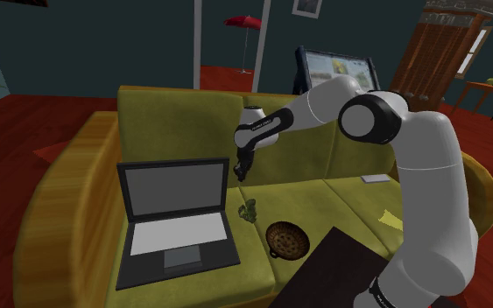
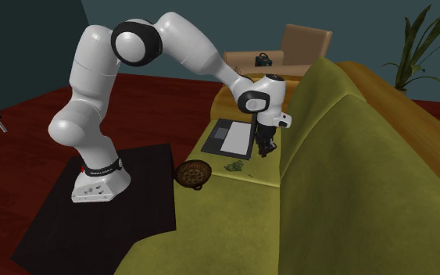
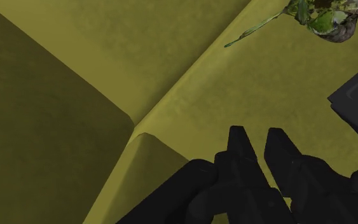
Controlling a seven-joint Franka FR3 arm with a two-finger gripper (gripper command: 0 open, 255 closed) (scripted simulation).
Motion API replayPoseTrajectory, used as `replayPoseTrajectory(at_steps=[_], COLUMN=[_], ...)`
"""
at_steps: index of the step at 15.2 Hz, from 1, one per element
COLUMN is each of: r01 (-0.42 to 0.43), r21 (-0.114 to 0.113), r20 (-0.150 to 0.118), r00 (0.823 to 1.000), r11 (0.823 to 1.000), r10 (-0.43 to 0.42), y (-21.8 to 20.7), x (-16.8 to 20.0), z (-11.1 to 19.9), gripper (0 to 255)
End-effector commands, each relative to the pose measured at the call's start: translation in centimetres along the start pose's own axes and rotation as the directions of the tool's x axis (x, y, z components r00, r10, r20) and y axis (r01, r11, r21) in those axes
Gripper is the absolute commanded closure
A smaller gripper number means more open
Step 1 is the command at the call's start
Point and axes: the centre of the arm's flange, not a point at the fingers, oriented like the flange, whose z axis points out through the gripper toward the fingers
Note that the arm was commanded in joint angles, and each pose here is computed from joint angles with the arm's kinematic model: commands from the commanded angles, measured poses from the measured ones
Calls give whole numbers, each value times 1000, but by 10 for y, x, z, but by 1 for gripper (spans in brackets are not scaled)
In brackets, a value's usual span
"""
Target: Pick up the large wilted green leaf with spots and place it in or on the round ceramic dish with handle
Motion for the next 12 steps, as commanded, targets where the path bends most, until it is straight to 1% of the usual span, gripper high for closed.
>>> replayPoseTrajectory(at_steps=[1, 7, 8, 10, 12], r01=[0, 0, 0, -30, -63], r21=[0, 0, 0, 49, 95], r20=[0, 0, 0, 82, 165], r00=[1000, 1000, 1000, 996, 985], r11=[1000, 1000, 1000, 998, 993], r10=[0, 0, 0, 26, 47], y=[0, 0, 0, 2, 2], x=[0, 0, 0, -8, -17], z=[0, 0, 0, 16, 32], gripper=[255, 255, 0, 0, 0])
